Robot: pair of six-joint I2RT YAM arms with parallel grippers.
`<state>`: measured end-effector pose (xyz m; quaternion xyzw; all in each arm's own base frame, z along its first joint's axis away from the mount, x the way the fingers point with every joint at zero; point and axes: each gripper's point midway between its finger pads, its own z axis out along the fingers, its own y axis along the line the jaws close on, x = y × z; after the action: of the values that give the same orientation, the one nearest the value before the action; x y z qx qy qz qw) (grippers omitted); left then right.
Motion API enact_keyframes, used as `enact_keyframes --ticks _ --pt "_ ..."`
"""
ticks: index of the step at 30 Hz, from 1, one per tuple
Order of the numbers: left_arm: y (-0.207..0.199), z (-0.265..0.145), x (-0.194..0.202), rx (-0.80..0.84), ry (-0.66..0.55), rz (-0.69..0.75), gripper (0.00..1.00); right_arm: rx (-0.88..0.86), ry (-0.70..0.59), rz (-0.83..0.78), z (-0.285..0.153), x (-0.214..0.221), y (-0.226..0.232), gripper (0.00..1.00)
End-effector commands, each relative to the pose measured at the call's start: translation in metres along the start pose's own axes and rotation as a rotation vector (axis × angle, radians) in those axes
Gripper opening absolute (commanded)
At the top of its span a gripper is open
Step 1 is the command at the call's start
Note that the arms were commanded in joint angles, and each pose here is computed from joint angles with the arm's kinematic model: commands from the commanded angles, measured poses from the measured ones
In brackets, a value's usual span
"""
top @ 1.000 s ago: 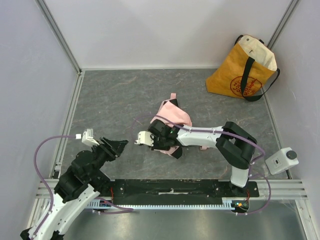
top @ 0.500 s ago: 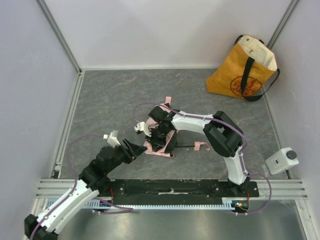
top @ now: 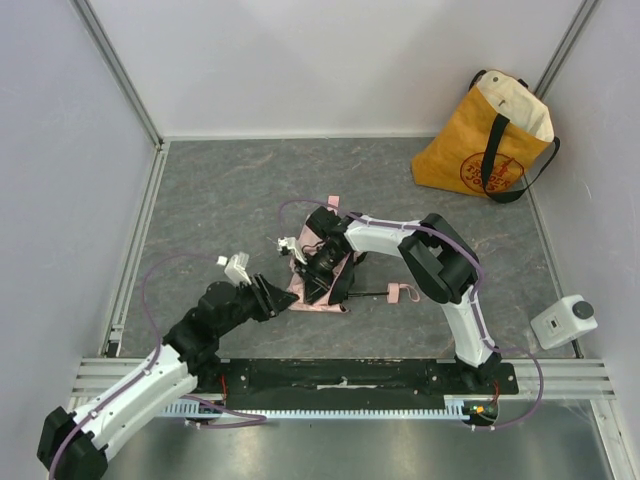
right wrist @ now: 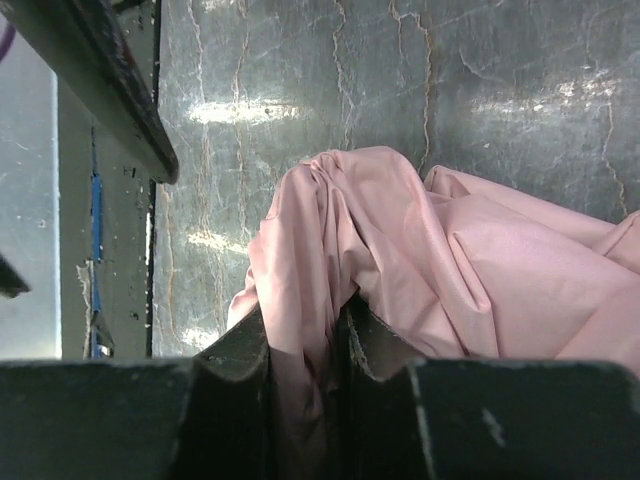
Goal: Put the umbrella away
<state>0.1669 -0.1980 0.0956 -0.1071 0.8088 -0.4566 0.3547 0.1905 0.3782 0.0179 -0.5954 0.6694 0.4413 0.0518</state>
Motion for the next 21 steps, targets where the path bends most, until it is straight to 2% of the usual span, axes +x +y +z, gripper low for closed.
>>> enact_keyframes --ticks 1,5,9,16,21 --pt "-0.021 -0.001 -0.035 -0.067 -0.025 0.261 0.52 -0.013 0.169 0.243 0.014 0.080 -0.008 0.04" --pt "0.000 0.013 -0.042 -0.251 0.017 0.249 0.64 0.027 0.152 0.237 0.004 0.075 -0.020 0.03" --pt "0.019 0.028 -0.029 -0.372 0.078 0.102 0.63 0.112 0.139 0.224 -0.007 0.073 -0.039 0.01" --pt "-0.001 0.049 -0.039 -0.318 0.045 -0.016 0.62 0.191 0.046 0.224 -0.028 0.059 -0.068 0.00" --pt "0.003 0.059 -0.037 -0.284 0.113 -0.167 0.61 0.176 0.038 0.210 -0.026 0.061 -0.067 0.00"
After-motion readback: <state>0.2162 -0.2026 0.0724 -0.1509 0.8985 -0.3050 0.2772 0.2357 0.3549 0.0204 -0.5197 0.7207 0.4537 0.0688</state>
